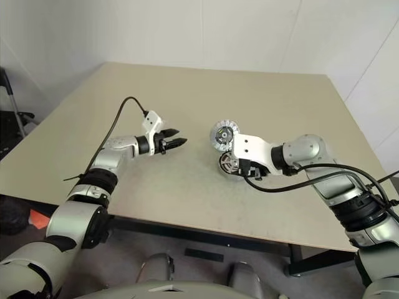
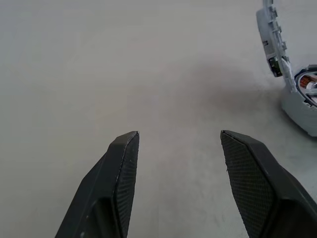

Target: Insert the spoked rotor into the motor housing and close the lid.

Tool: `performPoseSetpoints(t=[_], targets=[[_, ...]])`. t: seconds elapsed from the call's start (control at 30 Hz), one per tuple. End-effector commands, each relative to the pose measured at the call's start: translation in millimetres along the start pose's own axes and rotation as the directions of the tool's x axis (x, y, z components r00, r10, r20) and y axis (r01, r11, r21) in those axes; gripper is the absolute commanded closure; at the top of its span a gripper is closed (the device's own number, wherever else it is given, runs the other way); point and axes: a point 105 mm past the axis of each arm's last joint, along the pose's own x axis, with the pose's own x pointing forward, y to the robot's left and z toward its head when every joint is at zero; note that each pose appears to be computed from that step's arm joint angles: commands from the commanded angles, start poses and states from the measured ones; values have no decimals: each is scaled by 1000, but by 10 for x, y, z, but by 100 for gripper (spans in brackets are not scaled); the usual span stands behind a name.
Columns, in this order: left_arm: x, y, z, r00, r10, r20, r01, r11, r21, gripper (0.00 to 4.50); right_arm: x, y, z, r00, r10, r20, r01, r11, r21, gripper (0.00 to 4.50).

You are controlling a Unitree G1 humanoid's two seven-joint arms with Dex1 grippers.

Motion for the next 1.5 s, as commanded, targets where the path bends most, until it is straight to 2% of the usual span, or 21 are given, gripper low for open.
performPoseSetpoints(t=[0.03,0.7,0.8,0.9,0.93,1.23,1.37,1.5], targets=[[-54,25,91,999,19,36,-19,1000,21,173,51,-26,22,999,37,-6,-37,997,-67,263],[-111,49,91,999,36,34,-37,999,15,173,318,93,-542,993,91,-71,-89,996,26,263],[-107,38,94,999,30,38,-30,1000,9,173,373,155,-537,993,103,-62,-102,995,16,330],[-101,-18,84,999,-7,38,7,1000,-17,173,377,193,-560,993,97,-66,-97,995,0,428],[-105,-43,80,999,-25,39,26,999,-28,173,368,204,-575,993,91,-68,-92,996,-5,447],[-180,-45,69,999,-33,35,34,998,-51,173,187,116,-724,994,59,-92,-61,998,-20,447],[-182,-45,66,999,-28,34,29,998,-52,173,226,116,-836,995,43,-88,-41,999,17,447],[-187,-53,50,999,-24,34,26,998,-54,173,229,-5,-844,998,-45,-48,49,994,97,447]])
